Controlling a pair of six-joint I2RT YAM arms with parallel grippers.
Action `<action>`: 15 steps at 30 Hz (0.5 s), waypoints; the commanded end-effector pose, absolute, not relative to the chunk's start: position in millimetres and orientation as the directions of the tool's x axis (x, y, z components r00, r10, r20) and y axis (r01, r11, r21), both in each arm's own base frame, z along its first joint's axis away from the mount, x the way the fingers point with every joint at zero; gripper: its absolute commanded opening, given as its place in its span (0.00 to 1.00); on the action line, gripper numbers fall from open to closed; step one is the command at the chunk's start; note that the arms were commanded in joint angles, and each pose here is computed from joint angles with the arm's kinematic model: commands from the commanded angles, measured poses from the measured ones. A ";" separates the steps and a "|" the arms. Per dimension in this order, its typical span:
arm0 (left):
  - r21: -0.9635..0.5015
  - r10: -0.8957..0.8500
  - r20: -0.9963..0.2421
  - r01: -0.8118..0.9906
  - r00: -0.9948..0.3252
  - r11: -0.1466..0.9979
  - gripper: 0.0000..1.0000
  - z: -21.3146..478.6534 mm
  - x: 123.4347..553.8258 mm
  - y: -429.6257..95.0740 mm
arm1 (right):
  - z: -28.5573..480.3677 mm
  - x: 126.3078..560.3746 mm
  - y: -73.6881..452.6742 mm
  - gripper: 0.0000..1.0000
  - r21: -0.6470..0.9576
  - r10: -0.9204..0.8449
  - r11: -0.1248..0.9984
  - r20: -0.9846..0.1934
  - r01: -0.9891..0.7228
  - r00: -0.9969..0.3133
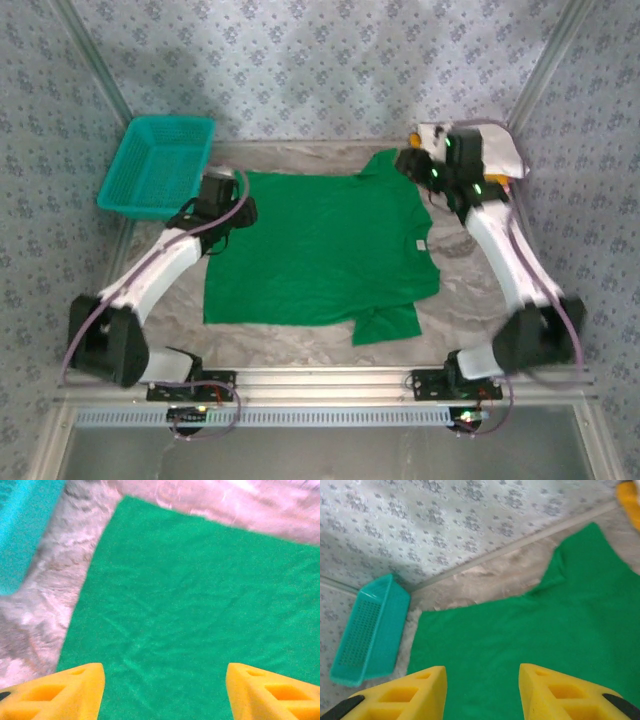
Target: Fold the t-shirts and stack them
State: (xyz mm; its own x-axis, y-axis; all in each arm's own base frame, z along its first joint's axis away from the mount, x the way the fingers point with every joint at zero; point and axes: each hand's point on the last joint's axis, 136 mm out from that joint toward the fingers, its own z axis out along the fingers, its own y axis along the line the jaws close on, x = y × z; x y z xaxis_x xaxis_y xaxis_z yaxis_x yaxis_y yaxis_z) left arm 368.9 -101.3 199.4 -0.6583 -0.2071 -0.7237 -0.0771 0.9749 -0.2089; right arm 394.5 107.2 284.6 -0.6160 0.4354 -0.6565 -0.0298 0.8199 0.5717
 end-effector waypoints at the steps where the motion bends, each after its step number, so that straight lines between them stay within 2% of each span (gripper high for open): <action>1: -0.186 -0.255 -0.579 -0.179 -0.775 0.966 0.66 176.1 306.5 -78.6 | 170.8 313.1 64.7 0.45 0.360 0.419 0.895 -0.475 0.264 -0.773; 4: -0.146 -0.325 -0.444 -0.291 -0.835 0.946 0.68 156.0 252.6 -54.3 | 132.6 236.7 56.1 0.44 0.322 0.477 0.867 -0.311 0.381 -0.822; 6: -0.139 -0.390 -0.369 -0.365 -0.844 0.921 0.71 144.6 224.8 -41.7 | 120.7 203.1 54.4 0.44 0.322 0.517 0.842 -0.252 0.433 -0.818; 12: -0.233 -0.528 -0.206 -0.483 -0.824 0.844 0.75 107.5 184.7 -42.6 | 85.3 135.9 54.3 0.43 0.248 0.552 0.816 -0.072 0.521 -0.831; 15: -0.239 -0.551 -0.171 -0.508 -0.817 0.828 0.75 95.7 178.3 -45.3 | 65.0 122.3 63.2 0.43 0.283 0.569 0.791 -0.015 0.542 -0.822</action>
State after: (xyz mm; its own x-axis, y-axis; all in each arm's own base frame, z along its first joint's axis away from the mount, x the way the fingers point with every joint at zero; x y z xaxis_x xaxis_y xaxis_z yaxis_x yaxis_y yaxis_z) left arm 191.5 -36.9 101.2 -0.8280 -0.5009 -0.2521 -0.4612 0.8640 -0.2019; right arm 153.7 62.0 87.2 -0.8402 0.5235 -0.1414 0.4602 0.8263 0.3247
